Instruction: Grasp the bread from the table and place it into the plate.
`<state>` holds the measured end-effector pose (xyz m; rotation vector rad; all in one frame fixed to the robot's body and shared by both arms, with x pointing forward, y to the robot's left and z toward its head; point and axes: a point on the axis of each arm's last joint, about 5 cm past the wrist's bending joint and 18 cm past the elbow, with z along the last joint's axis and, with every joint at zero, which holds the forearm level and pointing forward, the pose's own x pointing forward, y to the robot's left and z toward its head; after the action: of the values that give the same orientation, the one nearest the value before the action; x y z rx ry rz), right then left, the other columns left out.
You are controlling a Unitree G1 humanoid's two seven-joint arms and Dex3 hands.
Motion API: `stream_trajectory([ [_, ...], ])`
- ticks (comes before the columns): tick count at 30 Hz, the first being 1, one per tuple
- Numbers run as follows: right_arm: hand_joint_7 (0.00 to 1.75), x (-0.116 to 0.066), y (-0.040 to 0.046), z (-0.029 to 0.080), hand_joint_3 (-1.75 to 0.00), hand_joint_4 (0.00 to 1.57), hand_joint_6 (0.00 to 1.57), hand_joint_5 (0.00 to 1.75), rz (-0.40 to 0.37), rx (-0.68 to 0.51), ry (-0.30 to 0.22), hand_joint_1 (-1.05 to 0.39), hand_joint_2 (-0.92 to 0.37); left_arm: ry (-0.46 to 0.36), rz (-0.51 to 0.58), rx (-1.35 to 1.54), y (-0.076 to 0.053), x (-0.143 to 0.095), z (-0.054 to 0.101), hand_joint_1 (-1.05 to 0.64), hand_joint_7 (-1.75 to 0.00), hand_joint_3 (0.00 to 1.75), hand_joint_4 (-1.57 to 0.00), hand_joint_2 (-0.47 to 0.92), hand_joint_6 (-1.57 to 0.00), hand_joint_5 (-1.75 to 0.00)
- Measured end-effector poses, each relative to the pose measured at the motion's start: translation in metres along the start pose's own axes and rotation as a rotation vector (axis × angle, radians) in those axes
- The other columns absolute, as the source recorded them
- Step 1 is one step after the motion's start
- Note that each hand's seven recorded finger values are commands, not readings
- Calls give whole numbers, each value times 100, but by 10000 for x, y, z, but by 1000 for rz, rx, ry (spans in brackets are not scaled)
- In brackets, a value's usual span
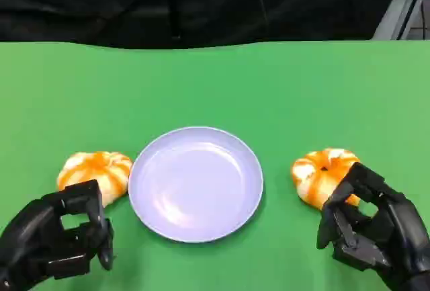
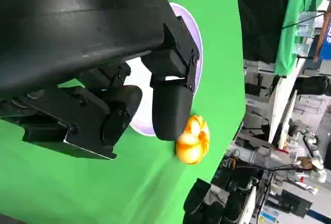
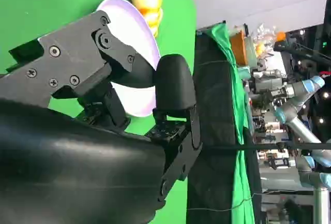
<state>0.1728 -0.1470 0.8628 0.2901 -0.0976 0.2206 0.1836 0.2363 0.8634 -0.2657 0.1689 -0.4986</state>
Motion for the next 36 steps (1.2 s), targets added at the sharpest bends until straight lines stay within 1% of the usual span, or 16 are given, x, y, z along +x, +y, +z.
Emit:
stream_trajectory([
  [10,175,2,1,5,-112,85,61,175,0,0,-1,-14,-59,-4,-8,3,0,0,3,8,-175,115,-83,70,-70,-175],
  [13,175,3,2,8,-112,85,61,175,0,0,-3,-14,-60,-4,-11,3,0,0,3,7,-175,113,-83,70,-70,-175],
  [17,175,3,2,9,-112,84,61,175,0,0,-3,-14,-60,-4,-11,3,0,0,3,8,-175,109,-83,72,-69,-175],
  [18,175,3,2,9,-112,84,61,175,0,0,-3,-14,-60,-4,-11,3,0,0,3,4,-150,100,-65,72,-63,-171],
  [19,175,3,2,9,-112,84,61,175,0,-1,-3,-14,-59,-4,-10,4,0,0,4,2,-140,97,-58,72,-61,-170],
  [20,175,3,2,9,-112,84,61,175,0,-1,-3,-15,-59,-4,-8,6,-1,1,6,2,-135,95,-55,73,-61,-170],
  [21,175,3,2,9,-113,84,61,175,0,-1,-4,-15,-59,-4,-2,8,-2,2,8,-14,-80,62,-33,83,-42,-108],
  [22,175,3,3,9,-113,84,60,175,0,-1,-4,-14,-59,0,3,29,-5,3,18,-20,-47,49,-33,87,-43,-74],
  [23,175,3,2,9,-113,84,60,175,0,-1,-4,-14,-59,5,2,65,-8,5,36,-26,-25,41,-30,90,-42,-51],
  [24,175,3,3,9,-113,84,60,175,0,-1,-5,-14,-59,8,-5,101,-12,9,60,-33,-15,37,-23,91,-38,-39],
  [26,175,3,3,9,-113,84,61,175,1,-1,-5,-14,-59,7,-14,208,-17,13,112,-38,-7,34,-18,92,-35,-29],
  [28,175,3,3,9,-113,84,61,175,1,-1,-5,-14,-59,-5,-13,285,-15,11,149,-39,-5,34,-18,92,-34,-26],
  [29,175,3,3,9,-113,84,61,175,1,0,-5,-15,-59,-11,-13,304,-17,11,157,-59,-3,41,-8,92,-25,-19],
  [30,175,3,3,9,-113,84,61,175,1,0,-5,-15,-59,-12,-1,347,-23,12,169,-67,-2,45,-5,92,-22,-16],
  [33,175,3,4,9,-113,84,60,175,1,-1,-6,-15,-59,-25,62,537,-30,-6,237,-78,0,50,-1,92,-18,-11],
  [36,175,3,3,10,-113,85,61,175,2,0,-6,-14,-59,-40,112,631,-25,-18,274,-81,0,51,0,92,-18,-7],
])
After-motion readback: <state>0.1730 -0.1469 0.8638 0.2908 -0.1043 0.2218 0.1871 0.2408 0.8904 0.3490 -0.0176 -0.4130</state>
